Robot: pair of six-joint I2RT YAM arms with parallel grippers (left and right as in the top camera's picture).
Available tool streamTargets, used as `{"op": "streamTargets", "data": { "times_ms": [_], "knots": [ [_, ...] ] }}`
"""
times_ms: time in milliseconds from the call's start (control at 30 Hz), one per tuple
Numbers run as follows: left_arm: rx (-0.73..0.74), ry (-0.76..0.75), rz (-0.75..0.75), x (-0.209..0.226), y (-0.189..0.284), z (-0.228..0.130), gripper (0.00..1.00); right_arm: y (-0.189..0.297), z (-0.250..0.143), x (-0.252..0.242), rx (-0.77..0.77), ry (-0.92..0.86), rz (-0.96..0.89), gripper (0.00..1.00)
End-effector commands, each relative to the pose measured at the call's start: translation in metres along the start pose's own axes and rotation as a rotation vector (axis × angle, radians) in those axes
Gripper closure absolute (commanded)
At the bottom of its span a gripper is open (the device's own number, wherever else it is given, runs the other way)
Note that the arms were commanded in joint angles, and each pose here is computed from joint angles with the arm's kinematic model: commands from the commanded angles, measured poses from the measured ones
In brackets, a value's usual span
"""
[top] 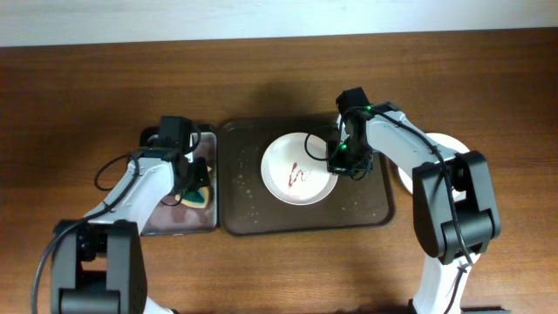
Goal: Clean dirty plates on tray and stack at the side
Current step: 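Lift the sponge out of the grey tub with the left gripper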
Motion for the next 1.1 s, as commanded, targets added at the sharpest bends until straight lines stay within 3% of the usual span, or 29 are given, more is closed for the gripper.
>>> {"op": "streamTargets", "data": {
  "times_ms": [0,633,1067],
  "knots": [
    [-0.173,0.015,-0.021,0.002,0.048,0.025,1.00,-0.012,-0.008,-0.006,0.035,0.015,-0.070,0.96],
    [-0.517,-0.017,-0.004,0.008,0.129,0.041,1.00,-0.012,-0.008,-0.006,0.034,0.015,-0.070,0.96],
    [-0.588,-0.044,-0.005,0.008,0.145,0.042,1.00,-0.012,-0.008,-0.006,0.034,0.015,-0.070,0.96]
  ]
}}
Point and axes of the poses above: each gripper's point midway between its finger pads, its own y axis back along the fingers, its own x axis along the line the jaws close on, z = x × y, the point moved 9 cm from there along y, back along the fingers, and after that the axes turned 3 degrees about -y, right-handed, at the moved point
